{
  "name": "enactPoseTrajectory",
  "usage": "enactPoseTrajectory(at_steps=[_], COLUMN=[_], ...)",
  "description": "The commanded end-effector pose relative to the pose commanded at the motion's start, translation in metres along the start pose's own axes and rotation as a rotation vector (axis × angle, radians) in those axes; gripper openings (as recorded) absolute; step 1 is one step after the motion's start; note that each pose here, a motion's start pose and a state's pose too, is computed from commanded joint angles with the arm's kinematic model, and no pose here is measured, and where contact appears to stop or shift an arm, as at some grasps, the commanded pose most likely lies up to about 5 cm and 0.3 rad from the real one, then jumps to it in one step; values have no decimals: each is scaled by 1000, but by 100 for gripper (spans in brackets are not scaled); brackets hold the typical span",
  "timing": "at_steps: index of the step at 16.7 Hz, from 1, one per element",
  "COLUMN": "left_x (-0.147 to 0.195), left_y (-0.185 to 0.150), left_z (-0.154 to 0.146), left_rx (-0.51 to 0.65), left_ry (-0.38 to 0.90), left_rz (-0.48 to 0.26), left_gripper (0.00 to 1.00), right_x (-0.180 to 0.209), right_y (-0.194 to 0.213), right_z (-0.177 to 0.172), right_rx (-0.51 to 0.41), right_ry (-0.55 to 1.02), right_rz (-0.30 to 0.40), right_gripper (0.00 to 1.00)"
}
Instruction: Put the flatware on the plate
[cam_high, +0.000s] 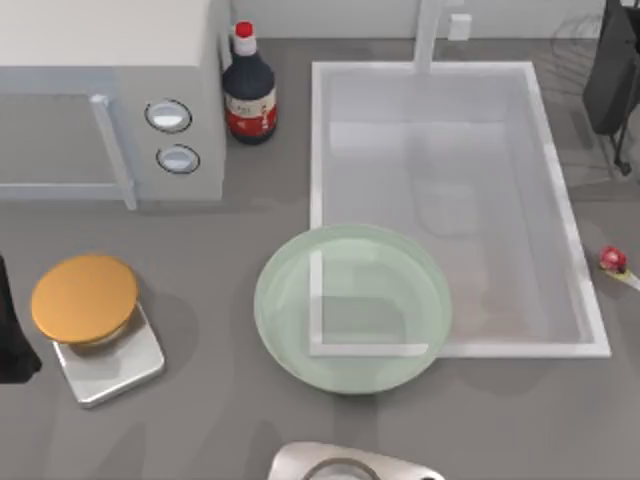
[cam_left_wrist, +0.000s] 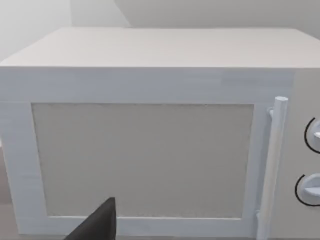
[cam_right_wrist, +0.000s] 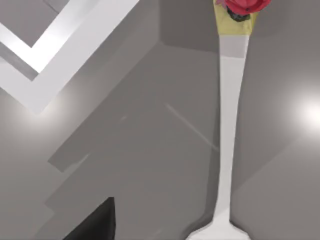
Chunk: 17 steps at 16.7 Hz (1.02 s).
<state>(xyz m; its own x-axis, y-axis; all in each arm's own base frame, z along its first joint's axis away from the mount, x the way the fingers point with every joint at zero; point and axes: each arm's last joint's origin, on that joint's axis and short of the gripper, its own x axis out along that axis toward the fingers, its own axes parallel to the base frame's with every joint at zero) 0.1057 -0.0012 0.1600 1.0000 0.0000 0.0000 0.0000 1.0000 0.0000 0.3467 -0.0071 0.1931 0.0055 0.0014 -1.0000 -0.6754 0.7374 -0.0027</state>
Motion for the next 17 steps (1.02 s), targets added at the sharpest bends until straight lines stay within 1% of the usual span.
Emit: enactPoseTrajectory(at_steps=[2,4,10,12,17], left_x=[0,0,0,0,0], left_y=[0,0,0,0,0], left_z=[0,0,0,0,0], left_rx=[0,0,0,0,0], left_ry=[0,0,0,0,0], left_rz=[0,0,0,0,0], left_gripper=[100,100,100,100,100], right_x=[1,12,81,97,100], right_y=[2,1,-2,0,0], right_z=[1,1,2,1,0], right_rx=[-3,0,0,0,0], right_ry=[-1,3,-6,-2,0], right_rz=[-1,3,-6,-1,0], right_gripper=[100,100,100,100,100])
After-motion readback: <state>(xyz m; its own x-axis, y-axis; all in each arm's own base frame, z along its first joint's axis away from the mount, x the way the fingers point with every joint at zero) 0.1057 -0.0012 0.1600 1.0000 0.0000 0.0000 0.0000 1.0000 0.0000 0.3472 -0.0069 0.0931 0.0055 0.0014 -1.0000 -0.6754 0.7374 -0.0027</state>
